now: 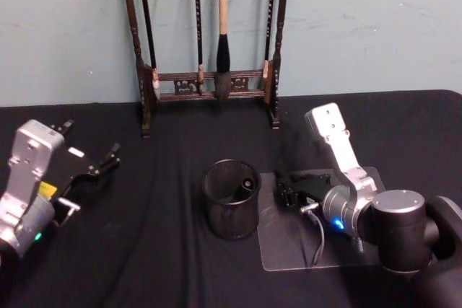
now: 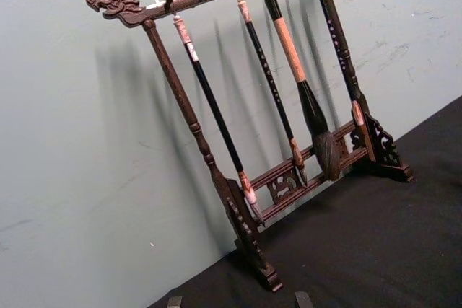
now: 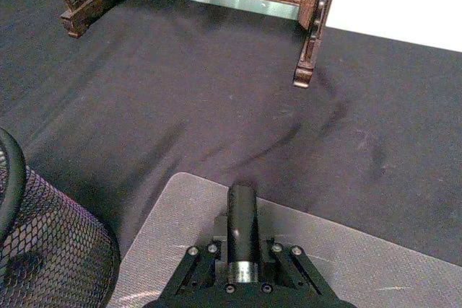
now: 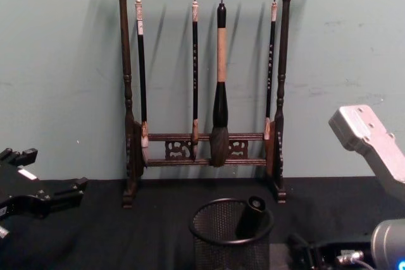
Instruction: Pick up the water-based marker from the table and place it into the pen holder.
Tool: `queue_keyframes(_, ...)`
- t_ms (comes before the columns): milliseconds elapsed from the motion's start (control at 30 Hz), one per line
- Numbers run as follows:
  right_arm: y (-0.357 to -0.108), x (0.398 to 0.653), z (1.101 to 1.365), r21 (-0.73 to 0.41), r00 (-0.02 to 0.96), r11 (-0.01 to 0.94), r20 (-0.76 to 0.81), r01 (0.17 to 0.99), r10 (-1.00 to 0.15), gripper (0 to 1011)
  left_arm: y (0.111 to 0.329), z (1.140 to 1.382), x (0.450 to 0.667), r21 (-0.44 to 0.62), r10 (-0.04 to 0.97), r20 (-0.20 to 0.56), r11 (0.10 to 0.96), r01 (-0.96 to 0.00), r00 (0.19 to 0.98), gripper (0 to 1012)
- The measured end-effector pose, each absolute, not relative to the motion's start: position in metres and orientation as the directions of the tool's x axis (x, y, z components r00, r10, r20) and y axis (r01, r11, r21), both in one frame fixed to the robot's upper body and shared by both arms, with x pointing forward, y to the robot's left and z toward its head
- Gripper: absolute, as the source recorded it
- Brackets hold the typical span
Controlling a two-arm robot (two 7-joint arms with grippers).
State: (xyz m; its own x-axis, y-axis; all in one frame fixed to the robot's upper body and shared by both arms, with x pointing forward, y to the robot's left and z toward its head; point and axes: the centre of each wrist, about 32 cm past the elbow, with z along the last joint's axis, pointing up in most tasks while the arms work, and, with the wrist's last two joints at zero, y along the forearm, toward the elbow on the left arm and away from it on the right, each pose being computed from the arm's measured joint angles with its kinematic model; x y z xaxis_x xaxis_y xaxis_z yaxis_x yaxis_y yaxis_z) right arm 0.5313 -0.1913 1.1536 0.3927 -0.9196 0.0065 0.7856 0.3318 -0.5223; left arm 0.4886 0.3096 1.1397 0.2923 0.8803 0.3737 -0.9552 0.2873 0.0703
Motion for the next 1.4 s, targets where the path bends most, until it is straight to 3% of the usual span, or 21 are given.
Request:
queue_keyframes(767,-0.201,0.533,1.169,-0.413,0.407,0.382,-0.030,0.827,-0.913,241,0.310,1.140,0.489,0.070,0.880,0.374,0.287,-0.955,0.292,1009)
queue_keyframes(1100,-0.203,0.541,1.190,-0.234,0.454,0.456,-0.068,0.859,-0.889,241,0.310,1.140,0.489,0.070,0.880,0.374,0.287,-0.955,0.292,1009)
queue_keyframes(1400,-0.192,0.549,1.203,-0.112,0.531,0.541,-0.111,0.833,-0.840,241,0.310,1.140,0.489,0.070,0.880,0.374,0.287,-0.955,0.292,1009)
